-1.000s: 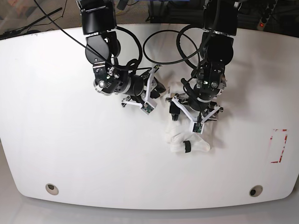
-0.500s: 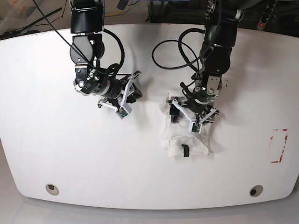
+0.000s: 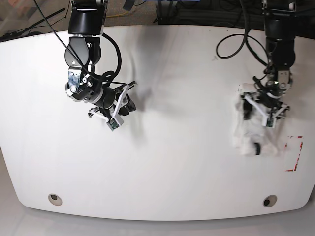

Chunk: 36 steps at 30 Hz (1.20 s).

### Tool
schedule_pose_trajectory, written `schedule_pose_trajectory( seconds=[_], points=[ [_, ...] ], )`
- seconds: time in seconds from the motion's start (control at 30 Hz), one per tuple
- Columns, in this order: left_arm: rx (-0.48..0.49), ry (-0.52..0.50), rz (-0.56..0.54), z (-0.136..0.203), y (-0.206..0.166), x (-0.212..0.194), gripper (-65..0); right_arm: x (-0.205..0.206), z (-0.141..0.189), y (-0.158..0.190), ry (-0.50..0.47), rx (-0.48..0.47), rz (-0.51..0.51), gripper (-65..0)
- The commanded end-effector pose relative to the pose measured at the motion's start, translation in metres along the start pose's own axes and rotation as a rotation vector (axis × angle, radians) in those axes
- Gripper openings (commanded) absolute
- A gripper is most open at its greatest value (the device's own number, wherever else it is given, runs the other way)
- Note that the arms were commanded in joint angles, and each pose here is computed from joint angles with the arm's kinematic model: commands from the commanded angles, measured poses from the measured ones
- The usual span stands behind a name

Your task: Fold the T-shirt properly

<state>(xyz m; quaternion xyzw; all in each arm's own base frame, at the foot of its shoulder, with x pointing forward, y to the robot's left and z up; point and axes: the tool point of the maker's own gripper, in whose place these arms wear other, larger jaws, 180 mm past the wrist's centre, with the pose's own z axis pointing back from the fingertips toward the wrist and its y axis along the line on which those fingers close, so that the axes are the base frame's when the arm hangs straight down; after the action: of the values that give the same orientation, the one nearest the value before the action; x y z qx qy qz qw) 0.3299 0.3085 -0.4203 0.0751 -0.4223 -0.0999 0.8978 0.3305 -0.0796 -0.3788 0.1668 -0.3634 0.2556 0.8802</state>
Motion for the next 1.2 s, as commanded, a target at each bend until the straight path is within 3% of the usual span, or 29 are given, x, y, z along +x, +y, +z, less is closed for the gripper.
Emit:
schedule_pose_trajectory(
  seconds=[0.0,0.17,0.33,0.6,0.73,0.93,1.03,1.17],
  points=[
    [0.042,0.276,-0.146,0.019,0.035,-0.064,-17.1,0.025,0.007,0.000,-0.077,-0.003,0.029,-51.2],
    [0.093,0.344,-0.187,0.044,0.097,-0.077,-17.1,0.026,0.013,0.007,-0.088,-0.006,0.044,-51.2],
    [0.090,0.376,-0.210,0.060,0.131,-0.078,-17.2,0.026,0.015,0.009,-0.095,-0.005,0.046,-51.2],
    [0.017,0.320,-0.278,0.087,0.146,-0.044,-17.2,0.021,0.015,0.012,-0.086,0.000,0.042,-51.2],
    [0.052,0.301,-0.371,0.099,0.146,-0.011,-17.2,0.019,0.017,0.007,-0.080,-0.013,0.045,-51.2],
    [0.069,0.177,-0.479,0.106,0.116,0.046,-17.4,0.019,0.021,-0.003,-0.075,-0.034,0.066,-51.2],
    [0.031,0.057,-0.454,0.102,0.076,0.064,-17.4,0.024,0.025,-0.012,-0.112,-0.057,0.086,-51.2],
    [-0.071,-0.175,-0.298,0.084,0.000,0.086,-17.4,0.028,0.030,-0.027,-0.166,-0.143,0.170,-50.7]
  ],
)
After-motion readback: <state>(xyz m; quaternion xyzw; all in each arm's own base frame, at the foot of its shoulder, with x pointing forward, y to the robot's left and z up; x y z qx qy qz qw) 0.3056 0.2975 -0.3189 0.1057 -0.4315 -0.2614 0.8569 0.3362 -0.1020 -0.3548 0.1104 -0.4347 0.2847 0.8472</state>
